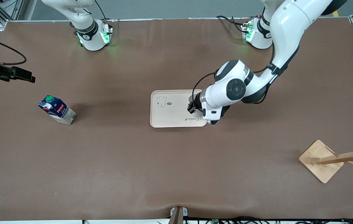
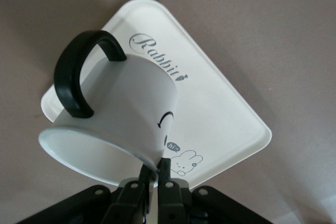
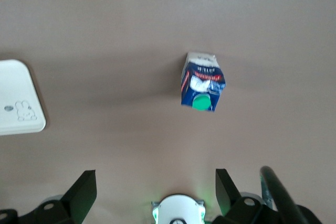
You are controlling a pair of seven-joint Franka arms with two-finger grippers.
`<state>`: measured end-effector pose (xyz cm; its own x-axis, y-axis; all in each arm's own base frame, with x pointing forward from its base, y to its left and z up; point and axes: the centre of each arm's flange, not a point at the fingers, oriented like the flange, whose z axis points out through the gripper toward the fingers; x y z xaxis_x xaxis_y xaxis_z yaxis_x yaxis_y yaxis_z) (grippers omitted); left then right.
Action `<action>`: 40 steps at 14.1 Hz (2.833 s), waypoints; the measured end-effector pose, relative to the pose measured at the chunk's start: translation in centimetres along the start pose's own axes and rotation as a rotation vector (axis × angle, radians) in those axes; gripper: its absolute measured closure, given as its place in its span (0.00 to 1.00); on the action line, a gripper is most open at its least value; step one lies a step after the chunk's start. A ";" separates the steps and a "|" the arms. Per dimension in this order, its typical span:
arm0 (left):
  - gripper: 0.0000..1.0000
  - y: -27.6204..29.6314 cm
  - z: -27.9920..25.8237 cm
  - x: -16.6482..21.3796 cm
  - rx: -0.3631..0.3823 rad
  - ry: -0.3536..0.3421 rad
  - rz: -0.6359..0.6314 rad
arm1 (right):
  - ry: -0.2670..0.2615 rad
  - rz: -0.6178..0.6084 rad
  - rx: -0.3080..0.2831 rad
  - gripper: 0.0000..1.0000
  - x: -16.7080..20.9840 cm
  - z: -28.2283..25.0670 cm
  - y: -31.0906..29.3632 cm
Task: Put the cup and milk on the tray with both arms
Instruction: 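Carry the mug over the tray with the left gripper, then lower the mug onto the tray while the right gripper reaches the milk, then grasp the milk carton with the right gripper while the left gripper withdraws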
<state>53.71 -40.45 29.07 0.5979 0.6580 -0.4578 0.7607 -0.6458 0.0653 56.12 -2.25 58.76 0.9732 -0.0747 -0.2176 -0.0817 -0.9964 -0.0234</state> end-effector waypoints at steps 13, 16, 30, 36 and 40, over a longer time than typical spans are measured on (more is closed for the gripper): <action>0.93 -0.8 4.4 2.9 0.082 -0.159 -0.183 | -0.022 0.113 -0.003 0.00 2.7 14.3 6.2; 0.93 -1.0 4.6 4.0 0.084 -0.173 -0.231 | -0.024 0.160 0.000 0.00 1.9 15.0 6.0; 0.19 0.0 1.2 6.0 0.094 -0.222 -0.282 | -0.031 0.237 -0.013 0.00 3.4 20.8 6.5; 0.00 0.9 -15.9 7.8 0.058 -0.206 -0.248 | 0.006 0.239 -0.011 0.00 2.7 25.6 6.6; 0.00 -0.8 -21.8 9.5 0.018 0.018 -0.218 | -0.002 0.243 -0.012 0.33 2.5 26.0 6.8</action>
<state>64.31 -25.25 43.99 0.4240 0.7896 -0.4435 0.8681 -0.4939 -0.0495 52.42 -8.16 32.73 0.9249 -0.3117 -0.2178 -0.3103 -0.9497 0.0415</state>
